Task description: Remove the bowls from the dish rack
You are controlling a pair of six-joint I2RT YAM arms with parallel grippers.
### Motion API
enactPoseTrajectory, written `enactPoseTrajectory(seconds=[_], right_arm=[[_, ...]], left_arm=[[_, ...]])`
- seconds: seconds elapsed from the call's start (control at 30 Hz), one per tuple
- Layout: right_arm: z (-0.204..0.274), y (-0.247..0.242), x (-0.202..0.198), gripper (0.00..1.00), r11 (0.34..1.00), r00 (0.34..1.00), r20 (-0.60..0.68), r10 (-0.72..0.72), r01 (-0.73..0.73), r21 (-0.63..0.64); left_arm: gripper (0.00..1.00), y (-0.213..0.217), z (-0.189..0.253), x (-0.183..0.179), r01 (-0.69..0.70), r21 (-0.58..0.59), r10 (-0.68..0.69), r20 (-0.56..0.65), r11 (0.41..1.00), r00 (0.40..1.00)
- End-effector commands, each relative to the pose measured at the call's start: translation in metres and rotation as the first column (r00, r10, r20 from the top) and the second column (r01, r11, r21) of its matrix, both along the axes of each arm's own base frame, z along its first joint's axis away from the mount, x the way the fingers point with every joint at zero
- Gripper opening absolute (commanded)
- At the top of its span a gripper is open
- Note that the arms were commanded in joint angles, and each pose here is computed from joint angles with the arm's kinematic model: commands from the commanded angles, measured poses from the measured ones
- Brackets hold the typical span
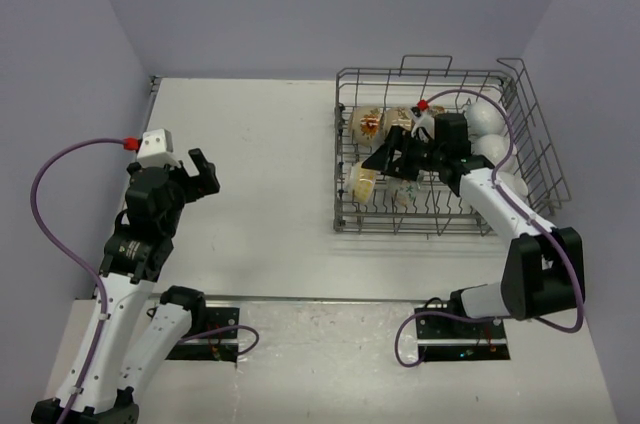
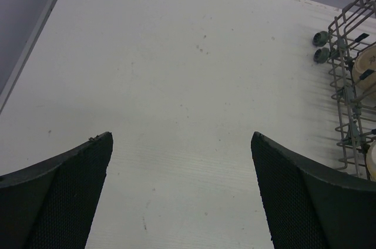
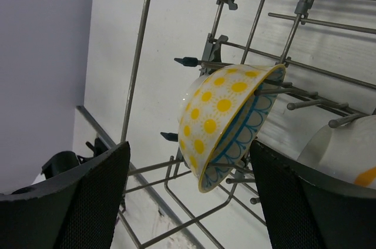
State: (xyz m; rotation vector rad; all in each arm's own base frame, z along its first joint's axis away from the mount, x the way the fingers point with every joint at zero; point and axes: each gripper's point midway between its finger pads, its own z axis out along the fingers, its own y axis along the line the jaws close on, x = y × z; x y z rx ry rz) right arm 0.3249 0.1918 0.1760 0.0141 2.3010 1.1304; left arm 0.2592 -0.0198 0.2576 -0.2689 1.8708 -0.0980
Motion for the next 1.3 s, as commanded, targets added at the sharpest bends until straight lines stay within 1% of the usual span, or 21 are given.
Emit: enactPoseTrajectory(seconds=[0.0, 0.23, 0.27, 0.5, 0.53, 0.73, 1.0, 1.03, 1.17, 1.27], right_arm=[[0.007, 0.011, 0.003, 0.83, 0.998, 0.999, 0.03, 0.038, -0.04, 0.049], [0.001, 0.02, 0.002, 0.79, 0.993, 0.996, 0.01, 0.087, -0.088, 0.077], [0.001, 0.021, 0.002, 0.77, 0.992, 0.995, 0.007, 0.098, -0.098, 0.083], [-0.003, 0.027, 0.0, 0.71, 0.985, 0.991, -0.005, 0.135, -0.134, 0.113], [-0.004, 0.028, 0.0, 0.68, 0.983, 0.99, -0.003, 0.139, -0.138, 0.118], [-0.004, 0.031, -0.003, 0.62, 0.975, 0.986, -0.005, 0.168, -0.166, 0.148], [-0.006, 0.035, -0.006, 0.59, 0.965, 0.98, -0.024, 0.197, -0.189, 0.183], [-0.002, 0.037, -0.005, 0.58, 0.961, 0.979, -0.003, 0.205, -0.201, 0.191], [-0.006, 0.037, -0.004, 0.57, 0.96, 0.978, -0.01, 0.209, -0.203, 0.194], [-0.005, 0.039, -0.006, 0.47, 0.954, 0.975, -0.013, 0.221, -0.214, 0.209]], left_arm=[[1.0, -0.001, 0.008, 0.005, 0.008, -0.003, -0.008, 0.036, 1.0, 0.999], [1.0, -0.002, 0.008, 0.004, 0.016, -0.004, -0.016, 0.037, 1.0, 0.999], [1.0, -0.003, 0.008, 0.004, 0.02, -0.006, -0.02, 0.038, 1.0, 0.999], [1.0, -0.004, 0.011, 0.003, 0.025, -0.008, -0.025, 0.049, 1.0, 0.998], [1.0, -0.004, 0.011, 0.003, 0.027, -0.008, -0.026, 0.047, 1.0, 0.999], [1.0, -0.005, 0.011, 0.001, 0.031, -0.008, -0.031, 0.049, 0.999, 0.998], [1.0, -0.006, 0.012, 0.0, 0.034, -0.007, -0.034, 0.048, 0.999, 0.998], [1.0, -0.007, 0.012, 0.0, 0.039, -0.008, -0.038, 0.048, 0.999, 0.998], [1.0, -0.009, 0.01, 0.0, 0.049, -0.01, -0.049, 0.044, 0.999, 0.998], [1.0, -0.009, 0.011, -0.001, 0.049, -0.01, -0.049, 0.047, 0.999, 0.998]])
